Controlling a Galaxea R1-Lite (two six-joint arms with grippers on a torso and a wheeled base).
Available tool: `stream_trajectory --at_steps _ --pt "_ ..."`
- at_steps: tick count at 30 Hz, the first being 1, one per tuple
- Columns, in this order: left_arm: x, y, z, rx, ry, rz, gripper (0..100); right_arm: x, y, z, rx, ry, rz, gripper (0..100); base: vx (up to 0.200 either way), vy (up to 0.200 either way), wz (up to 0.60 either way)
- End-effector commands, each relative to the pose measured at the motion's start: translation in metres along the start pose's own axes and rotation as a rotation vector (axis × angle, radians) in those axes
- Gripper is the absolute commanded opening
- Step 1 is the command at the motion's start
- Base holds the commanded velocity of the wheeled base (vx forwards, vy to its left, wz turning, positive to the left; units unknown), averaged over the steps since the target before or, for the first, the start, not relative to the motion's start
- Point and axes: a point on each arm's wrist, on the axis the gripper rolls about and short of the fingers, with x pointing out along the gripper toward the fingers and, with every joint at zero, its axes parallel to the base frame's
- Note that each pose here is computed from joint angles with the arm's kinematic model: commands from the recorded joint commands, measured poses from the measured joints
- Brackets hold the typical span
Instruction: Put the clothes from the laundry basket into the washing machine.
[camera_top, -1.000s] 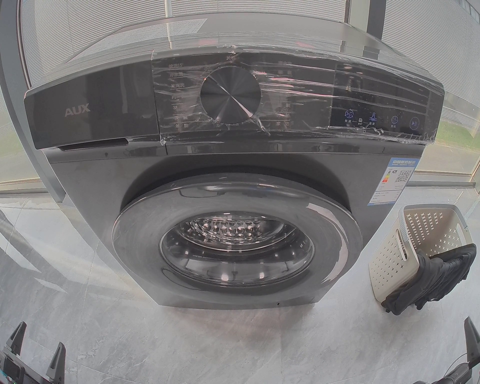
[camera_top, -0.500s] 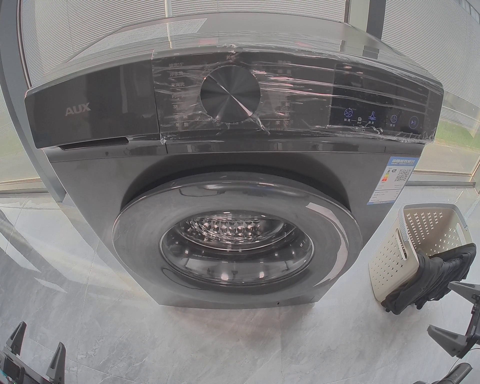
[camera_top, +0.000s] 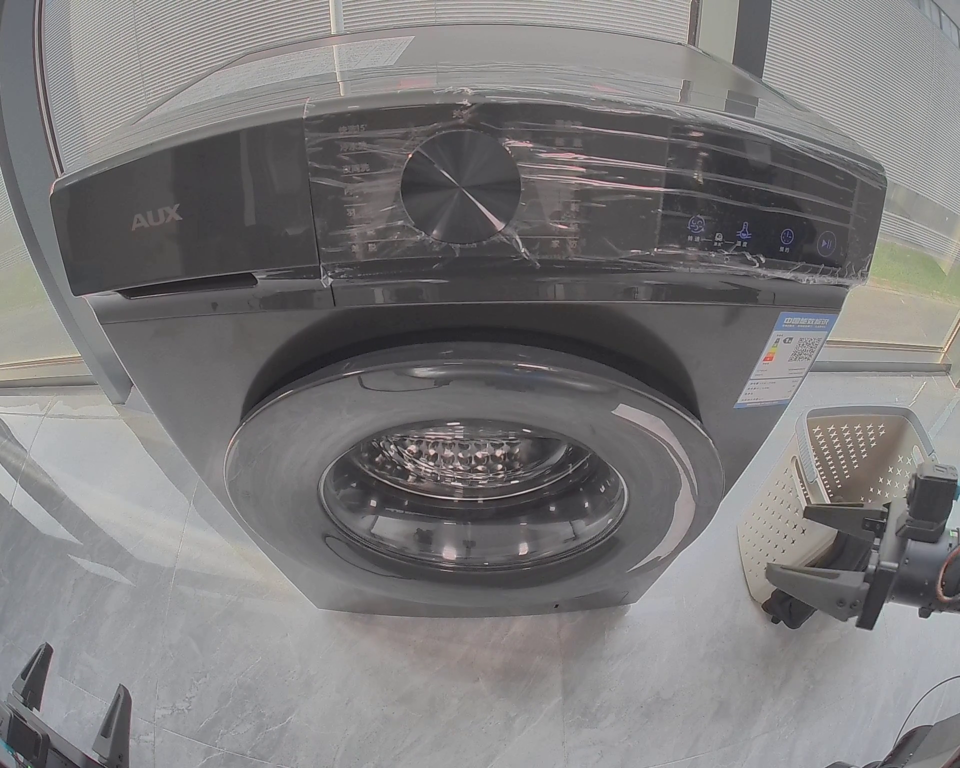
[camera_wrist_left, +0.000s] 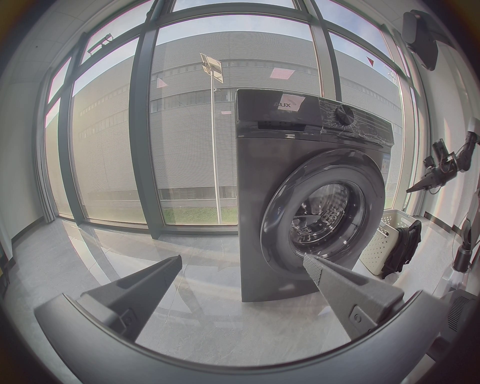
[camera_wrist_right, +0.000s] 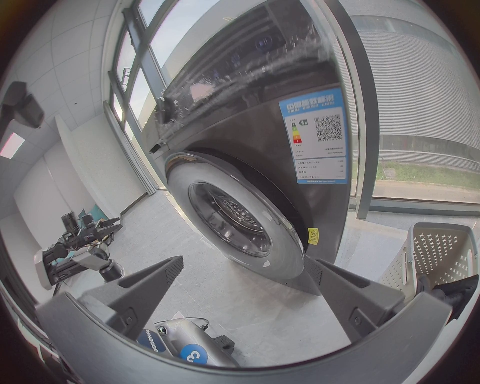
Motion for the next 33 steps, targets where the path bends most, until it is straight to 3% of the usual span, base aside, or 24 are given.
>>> stream_trajectory --at_steps 1,17,27,31,33 --pt "0.0 0.0 -0.005 -0.001 -0.002 -0.001 100 0.038 -0.002 0.005 0.027 0.07 0.009 100 0.0 0.0 0.0" --pt "0.0 0.0 -0.005 -0.001 -0.002 0.0 100 0.092 -0.018 0.022 0.035 0.064 -0.063 100 0.0 0.0 0.0" --pt "0.0 0.0 -0.005 -0.002 -0.002 0.0 100 0.115 -0.007 0.01 0.032 0.066 -0.036 100 0.0 0.0 0.0" --pt "0.0 0.0 -0.005 -0.002 -0.002 0.0 100 0.11 -0.003 0.005 0.04 0.078 -0.031 100 0.0 0.0 0.0" --pt "0.0 0.0 -0.005 -0.001 -0.002 0.0 100 0.091 0.003 0.002 0.031 0.072 -0.024 100 0.0 0.0 0.0"
